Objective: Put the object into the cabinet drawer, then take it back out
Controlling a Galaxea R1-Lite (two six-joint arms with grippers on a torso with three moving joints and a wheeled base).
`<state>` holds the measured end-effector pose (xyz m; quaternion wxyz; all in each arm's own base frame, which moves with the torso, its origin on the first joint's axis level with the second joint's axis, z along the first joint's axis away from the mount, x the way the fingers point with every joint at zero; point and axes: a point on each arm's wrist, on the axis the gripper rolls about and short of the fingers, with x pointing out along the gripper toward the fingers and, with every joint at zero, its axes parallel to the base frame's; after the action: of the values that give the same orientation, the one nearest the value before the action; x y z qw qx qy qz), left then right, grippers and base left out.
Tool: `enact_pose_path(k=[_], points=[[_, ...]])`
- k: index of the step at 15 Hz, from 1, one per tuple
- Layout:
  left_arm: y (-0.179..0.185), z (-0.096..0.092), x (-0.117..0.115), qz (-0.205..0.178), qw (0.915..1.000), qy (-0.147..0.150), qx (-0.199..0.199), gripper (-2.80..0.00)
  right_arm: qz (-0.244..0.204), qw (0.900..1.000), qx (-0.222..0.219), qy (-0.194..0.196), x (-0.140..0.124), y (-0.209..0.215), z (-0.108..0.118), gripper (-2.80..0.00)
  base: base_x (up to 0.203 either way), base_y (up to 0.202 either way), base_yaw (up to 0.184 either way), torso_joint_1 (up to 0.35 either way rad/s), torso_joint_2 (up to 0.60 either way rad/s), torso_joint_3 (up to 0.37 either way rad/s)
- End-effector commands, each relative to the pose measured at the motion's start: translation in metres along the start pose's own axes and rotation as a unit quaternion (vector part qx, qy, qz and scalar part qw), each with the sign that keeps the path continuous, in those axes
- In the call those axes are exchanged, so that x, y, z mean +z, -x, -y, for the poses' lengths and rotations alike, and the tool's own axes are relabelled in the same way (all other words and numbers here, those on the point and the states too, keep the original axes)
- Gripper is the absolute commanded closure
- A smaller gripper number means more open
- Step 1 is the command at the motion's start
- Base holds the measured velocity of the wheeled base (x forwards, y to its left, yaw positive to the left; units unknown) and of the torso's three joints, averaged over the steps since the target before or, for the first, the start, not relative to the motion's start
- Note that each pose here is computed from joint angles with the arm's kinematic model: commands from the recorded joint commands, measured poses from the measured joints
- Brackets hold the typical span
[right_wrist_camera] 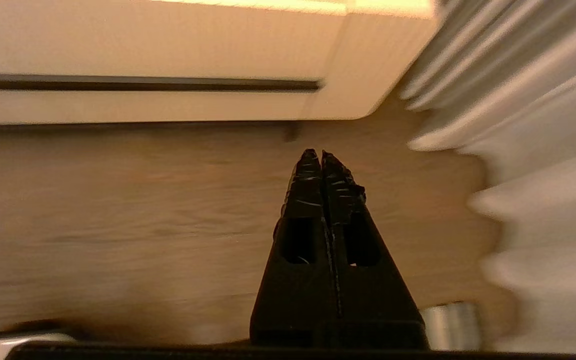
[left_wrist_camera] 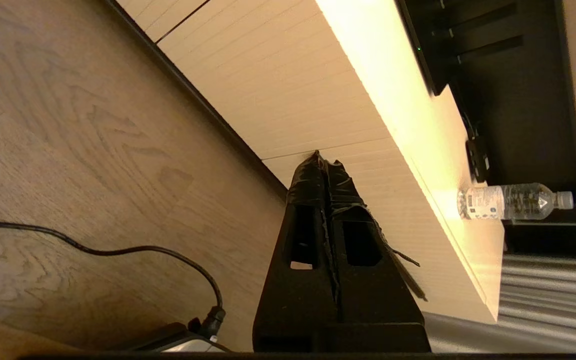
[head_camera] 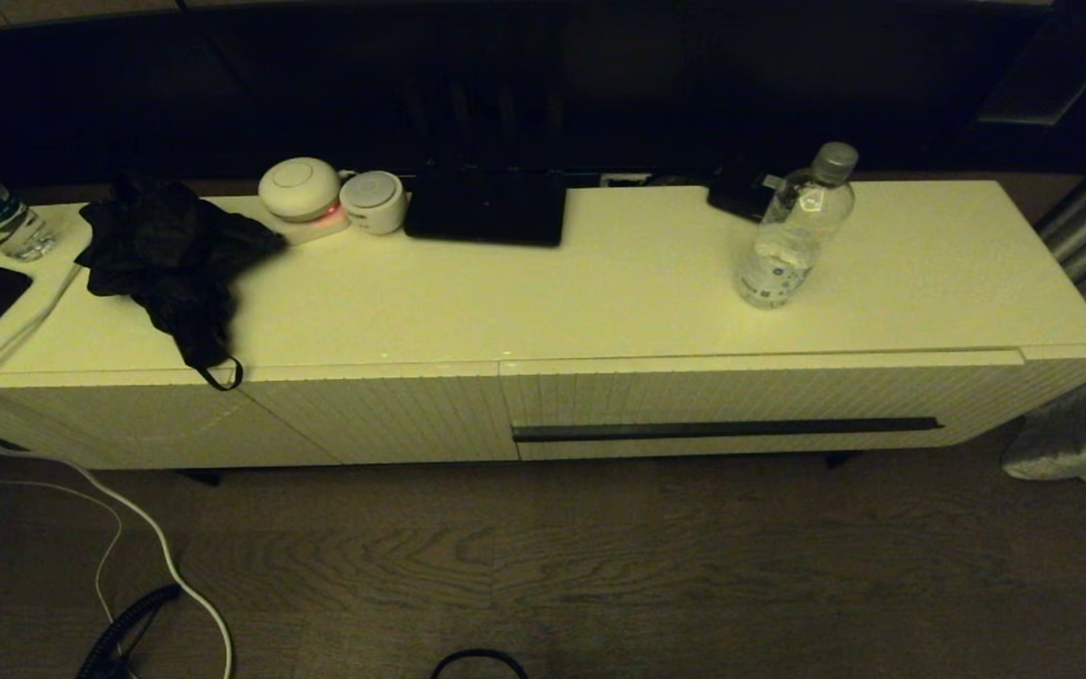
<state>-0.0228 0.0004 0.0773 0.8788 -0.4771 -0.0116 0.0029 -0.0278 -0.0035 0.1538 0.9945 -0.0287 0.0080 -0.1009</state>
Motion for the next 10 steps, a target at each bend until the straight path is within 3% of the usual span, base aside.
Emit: enact_pose_path(k=[1,3,6,8,10], points=[[0.000,0.000,0.000,0.001,1.0000,0.003,-0.001,0.00,0.025,0.998,0.018,-0.054,-0.034,0.013,0.000,0.00,0.000,0.000,0.000,0.000,0.00,0.000],[0.000,0.000,0.000,0.001,1.0000,0.003,-0.001,0.00,-0.054,0.996,0.032,-0.057,-0.056,0.015,-0.001,0.00,0.000,0.000,0.000,0.000,0.00,0.000],[0.000,0.000,0.000,0.001,1.0000,0.003,-0.001,0.00,-0.097,0.992,0.041,-0.066,-0.066,0.015,-0.002,0.00,0.000,0.000,0.000,0.000,0.00,0.000],[0.000,0.000,0.000,0.001,1.0000,0.003,-0.001,0.00,-0.083,0.993,0.042,-0.068,-0.067,0.012,-0.003,0.00,0.000,0.000,0.000,0.000,0.00,0.000],[0.000,0.000,0.000,0.001,1.0000,0.003,-0.001,0.00,-0.032,0.996,0.044,-0.073,-0.068,0.004,-0.005,0.00,0.000,0.000,0.000,0.000,0.00,0.000]])
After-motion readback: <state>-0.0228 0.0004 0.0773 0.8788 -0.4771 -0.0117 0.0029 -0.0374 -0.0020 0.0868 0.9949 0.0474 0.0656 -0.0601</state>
